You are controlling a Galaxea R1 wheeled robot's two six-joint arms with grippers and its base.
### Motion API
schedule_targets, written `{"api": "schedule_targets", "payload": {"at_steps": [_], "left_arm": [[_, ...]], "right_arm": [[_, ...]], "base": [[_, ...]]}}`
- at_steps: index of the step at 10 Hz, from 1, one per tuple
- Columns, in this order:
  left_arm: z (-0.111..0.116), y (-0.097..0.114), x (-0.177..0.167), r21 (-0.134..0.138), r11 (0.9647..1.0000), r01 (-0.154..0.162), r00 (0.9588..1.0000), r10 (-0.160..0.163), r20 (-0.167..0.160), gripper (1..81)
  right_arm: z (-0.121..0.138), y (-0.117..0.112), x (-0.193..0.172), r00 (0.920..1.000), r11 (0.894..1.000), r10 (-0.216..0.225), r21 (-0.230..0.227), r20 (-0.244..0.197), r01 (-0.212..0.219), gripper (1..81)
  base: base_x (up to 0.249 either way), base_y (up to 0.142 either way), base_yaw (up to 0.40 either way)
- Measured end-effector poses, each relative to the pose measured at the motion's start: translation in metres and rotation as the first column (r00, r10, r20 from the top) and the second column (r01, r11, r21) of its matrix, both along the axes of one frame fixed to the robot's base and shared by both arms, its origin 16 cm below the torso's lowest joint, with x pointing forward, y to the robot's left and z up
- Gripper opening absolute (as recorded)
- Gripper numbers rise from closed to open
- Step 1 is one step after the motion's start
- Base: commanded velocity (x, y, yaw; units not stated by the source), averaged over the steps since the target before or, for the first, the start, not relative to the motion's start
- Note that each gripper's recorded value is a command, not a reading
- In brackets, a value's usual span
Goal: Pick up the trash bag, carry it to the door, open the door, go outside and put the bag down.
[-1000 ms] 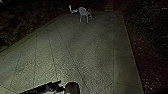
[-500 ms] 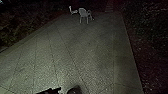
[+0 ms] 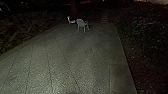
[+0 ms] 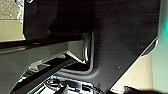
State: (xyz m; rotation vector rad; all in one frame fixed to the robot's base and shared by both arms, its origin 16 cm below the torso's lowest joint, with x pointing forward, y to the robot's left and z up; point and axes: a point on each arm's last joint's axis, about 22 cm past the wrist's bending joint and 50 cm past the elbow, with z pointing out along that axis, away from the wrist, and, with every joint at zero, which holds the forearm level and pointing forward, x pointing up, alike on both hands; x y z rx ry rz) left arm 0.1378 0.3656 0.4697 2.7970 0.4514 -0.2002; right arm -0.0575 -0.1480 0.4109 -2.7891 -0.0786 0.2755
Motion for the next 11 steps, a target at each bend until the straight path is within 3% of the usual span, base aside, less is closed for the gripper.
{"api": "schedule_targets", "payload": {"at_steps": [1, 3, 4, 7, 9, 10, 11], "left_arm": [[-0.006, -0.027, -0.013, -0.028, 0.998, 0.056, 0.9984, -0.056, 0.009, 81.1], [-0.015, -0.061, -0.027, -0.048, 0.9854, 0.164, 0.9855, -0.161, 0.054, 81.1], [-0.019, -0.077, -0.033, -0.052, 0.9797, 0.194, 0.979, -0.189, 0.075, 81.1], [-0.031, -0.109, -0.079, -0.065, 0.9663, 0.249, 0.9666, -0.244, 0.079, 81.1], [-0.037, -0.121, -0.107, -0.056, 0.96, 0.274, 0.9604, -0.27, 0.068, 81.1], [-0.04, -0.125, -0.112, -0.031, 0.9616, 0.273, 0.9597, -0.27, 0.079, 81.1], [-0.042, -0.13, -0.107, -0.007, 0.9602, 0.279, 0.9544, -0.277, 0.111, 81.1]], "right_arm": [[0.001, 0.001, 0.008, 0.9993, 1.0, -0.027, -0.002, 0.027, 0.027, 81.1], [0.004, 0.003, 0.017, 0.994, 0.997, -0.08, -0.001, 0.075, 0.08, 81.1], [0.005, 0.003, 0.016, 0.9922, 0.996, -0.093, 0.0, 0.082, 0.093, 81.1], [0.006, 0.005, 0.015, 0.9914, 0.995, -0.098, 0.003, 0.086, 0.098, 81.1], [0.006, 0.006, 0.018, 0.9902, 0.995, -0.102, 0.006, 0.095, 0.102, 81.1], [0.007, 0.007, 0.023, 0.9889, 0.995, -0.102, 0.011, 0.108, 0.102, 81.1], [0.008, 0.01, 0.037, 0.985, 0.995, -0.103, 0.02, 0.138, 0.102, 81.1]], "base": [[0.0, 0.0, 0.0], [0.0, 0.0, 0.0], [0.0, 0.0, 0.0], [0.0, 0.0, 0.0], [0.0, 0.0, 0.0], [0.0, 0.0, 0.0], [0.0, 0.0, 0.0]]}}
